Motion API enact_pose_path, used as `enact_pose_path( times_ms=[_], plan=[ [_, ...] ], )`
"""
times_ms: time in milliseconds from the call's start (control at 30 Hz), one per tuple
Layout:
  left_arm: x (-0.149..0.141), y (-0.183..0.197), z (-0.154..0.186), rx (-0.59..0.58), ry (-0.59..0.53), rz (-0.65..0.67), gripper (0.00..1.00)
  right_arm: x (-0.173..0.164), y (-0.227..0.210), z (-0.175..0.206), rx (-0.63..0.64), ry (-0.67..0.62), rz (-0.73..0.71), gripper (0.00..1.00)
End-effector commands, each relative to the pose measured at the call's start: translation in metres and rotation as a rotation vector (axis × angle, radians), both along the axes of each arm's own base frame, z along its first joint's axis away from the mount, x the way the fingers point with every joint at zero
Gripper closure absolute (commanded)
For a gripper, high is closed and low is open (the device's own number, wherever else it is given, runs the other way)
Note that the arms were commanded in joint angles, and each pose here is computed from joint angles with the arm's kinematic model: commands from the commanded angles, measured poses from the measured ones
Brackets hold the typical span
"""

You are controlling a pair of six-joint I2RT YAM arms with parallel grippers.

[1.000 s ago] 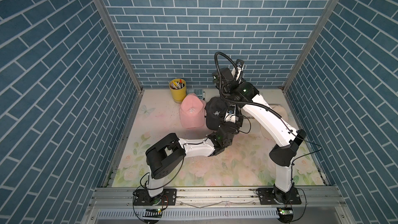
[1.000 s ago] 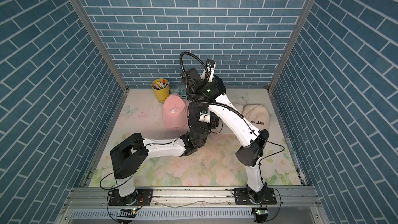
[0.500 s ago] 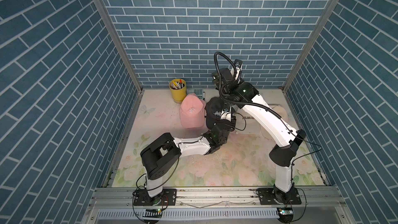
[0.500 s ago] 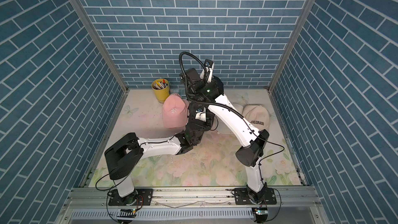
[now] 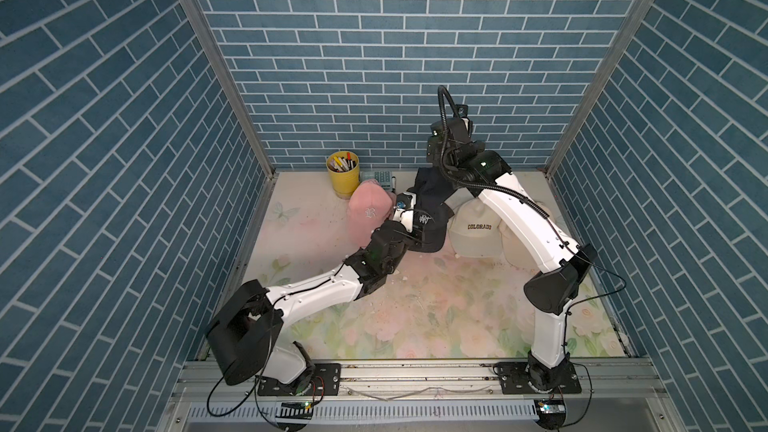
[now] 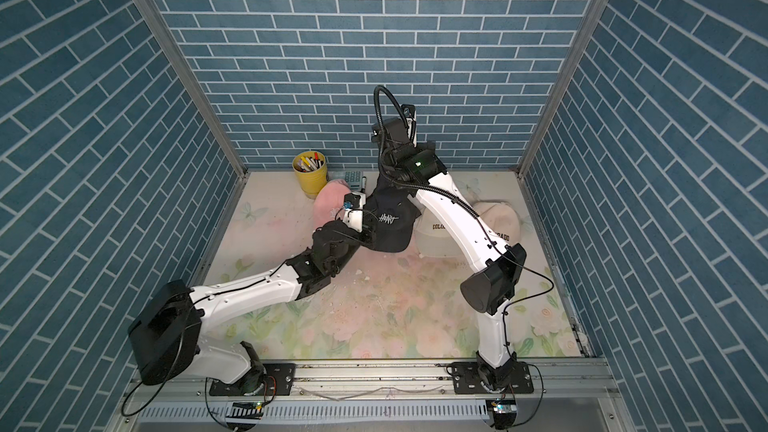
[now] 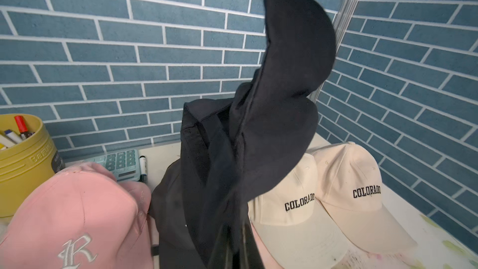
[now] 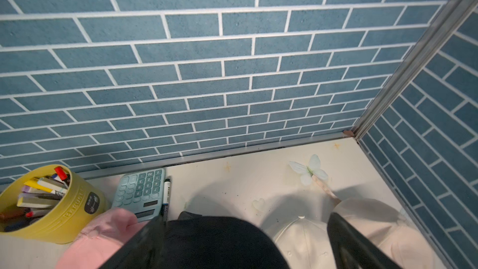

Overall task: Open the adjustable buckle of the baseball cap
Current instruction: Place the baseball cap at the center of the board.

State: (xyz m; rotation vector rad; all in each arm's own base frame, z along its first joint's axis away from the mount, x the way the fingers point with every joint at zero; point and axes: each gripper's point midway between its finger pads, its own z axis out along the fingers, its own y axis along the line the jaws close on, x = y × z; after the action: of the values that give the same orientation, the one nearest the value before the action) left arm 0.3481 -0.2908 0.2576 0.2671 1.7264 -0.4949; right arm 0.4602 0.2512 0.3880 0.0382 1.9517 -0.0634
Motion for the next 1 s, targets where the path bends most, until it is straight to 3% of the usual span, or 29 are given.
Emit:
enact_pose_path(
  times_ms=[0, 300, 600, 700, 800, 967],
  plan=[
    [-0.004, 0.023, -0.003, -0.070, 0.092, -0.072, 1.00, -0.002, -0.004, 0.038, 0.020, -0.068, 0.080, 0.01],
    [0.012, 0.132, 0.007, -0.309, 0.191, -0.076, 1.00, 0.006, -0.015, 0.031, -0.018, -0.049, 0.107, 0.01],
    [0.045, 0.223, -0.012, -0.443, 0.295, -0.031, 1.00, 0.009, -0.021, 0.015, -0.078, -0.019, 0.104, 0.01],
    [0.052, 0.255, -0.006, -0.485, 0.269, 0.014, 1.00, 0.009, -0.029, 0.011, -0.099, -0.008, 0.091, 0.01],
    [0.060, 0.264, -0.022, -0.473, 0.329, 0.020, 1.00, 0.009, -0.038, 0.008, -0.109, -0.001, 0.068, 0.01],
    [0.065, 0.255, -0.049, -0.550, 0.371, -0.061, 1.00, 0.011, -0.048, -0.001, -0.118, 0.016, 0.055, 0.01]
  ],
)
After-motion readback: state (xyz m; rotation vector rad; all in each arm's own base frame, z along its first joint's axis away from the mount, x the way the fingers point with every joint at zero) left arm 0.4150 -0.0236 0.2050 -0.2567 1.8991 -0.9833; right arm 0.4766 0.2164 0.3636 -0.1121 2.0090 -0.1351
